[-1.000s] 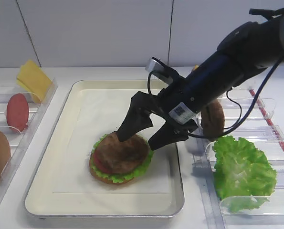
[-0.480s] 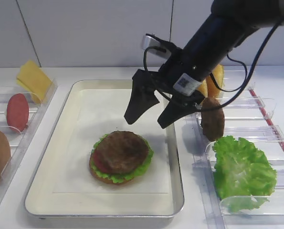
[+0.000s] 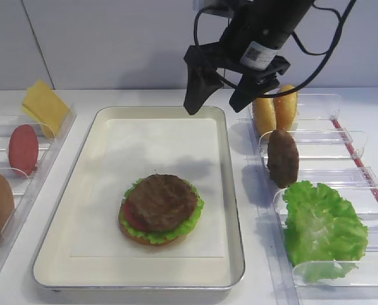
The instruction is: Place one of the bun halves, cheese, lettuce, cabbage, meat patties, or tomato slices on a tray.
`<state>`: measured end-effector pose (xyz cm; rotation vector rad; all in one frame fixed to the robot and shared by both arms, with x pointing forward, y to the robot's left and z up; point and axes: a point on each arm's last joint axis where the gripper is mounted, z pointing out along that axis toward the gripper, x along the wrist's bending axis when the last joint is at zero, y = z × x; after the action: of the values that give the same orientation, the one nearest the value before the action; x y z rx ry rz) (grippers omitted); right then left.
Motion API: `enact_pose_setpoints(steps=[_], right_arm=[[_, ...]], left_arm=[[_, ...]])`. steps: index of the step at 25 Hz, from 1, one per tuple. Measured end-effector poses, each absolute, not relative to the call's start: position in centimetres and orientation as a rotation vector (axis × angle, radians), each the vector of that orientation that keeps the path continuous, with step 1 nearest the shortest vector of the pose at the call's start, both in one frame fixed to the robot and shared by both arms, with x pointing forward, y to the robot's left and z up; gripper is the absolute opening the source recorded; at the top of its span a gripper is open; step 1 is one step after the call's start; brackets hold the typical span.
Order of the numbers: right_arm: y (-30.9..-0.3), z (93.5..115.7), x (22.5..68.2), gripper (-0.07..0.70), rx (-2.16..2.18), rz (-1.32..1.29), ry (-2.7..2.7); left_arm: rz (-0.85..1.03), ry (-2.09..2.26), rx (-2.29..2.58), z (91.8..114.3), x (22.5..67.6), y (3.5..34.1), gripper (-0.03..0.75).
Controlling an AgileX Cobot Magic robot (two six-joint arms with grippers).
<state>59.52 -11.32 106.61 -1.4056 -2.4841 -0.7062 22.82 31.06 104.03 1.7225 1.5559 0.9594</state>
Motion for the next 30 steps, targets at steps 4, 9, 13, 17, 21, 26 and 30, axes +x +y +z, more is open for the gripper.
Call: enact_pose_setpoints(steps=[4, 9, 13, 17, 21, 26, 30], right_arm=[[-12.3, 107.5, 59.5, 0.629, -1.459, -0.65, -2.584], [-14.1, 110.0, 58.7, 0.586, -1.547, -0.597, -2.734], [-15.1, 112.8, 57.2, 0.552, -1.55, -0.665, -2.807], [-16.1, 114.7, 55.5, 0.546, -1.544, -0.701, -2.869], [-17.1, 114.2, 53.6, 0.544, -1.55, -0.629, -2.888], [-18.3, 113.4, 50.9, 0.543, -1.547, -0.565, -2.89], [-19.4, 113.6, 48.4, 0.543, -1.55, -0.567, -2.901]], left_arm=[[0.959, 1.556, 1.722, 104.0, 22.8, 31.1, 0.396], [0.959, 1.556, 1.722, 104.0, 22.8, 31.1, 0.396], [0.959, 1.556, 1.722, 104.0, 22.8, 31.1, 0.396], [0.959, 1.556, 1.722, 104.0, 22.8, 31.1, 0.396], [0.959, 1.556, 1.722, 104.0, 22.8, 31.1, 0.396], [0.959, 1.556, 1.722, 104.0, 22.8, 31.1, 0.396], [0.959, 1.556, 1.722, 104.0, 22.8, 31.1, 0.396]])
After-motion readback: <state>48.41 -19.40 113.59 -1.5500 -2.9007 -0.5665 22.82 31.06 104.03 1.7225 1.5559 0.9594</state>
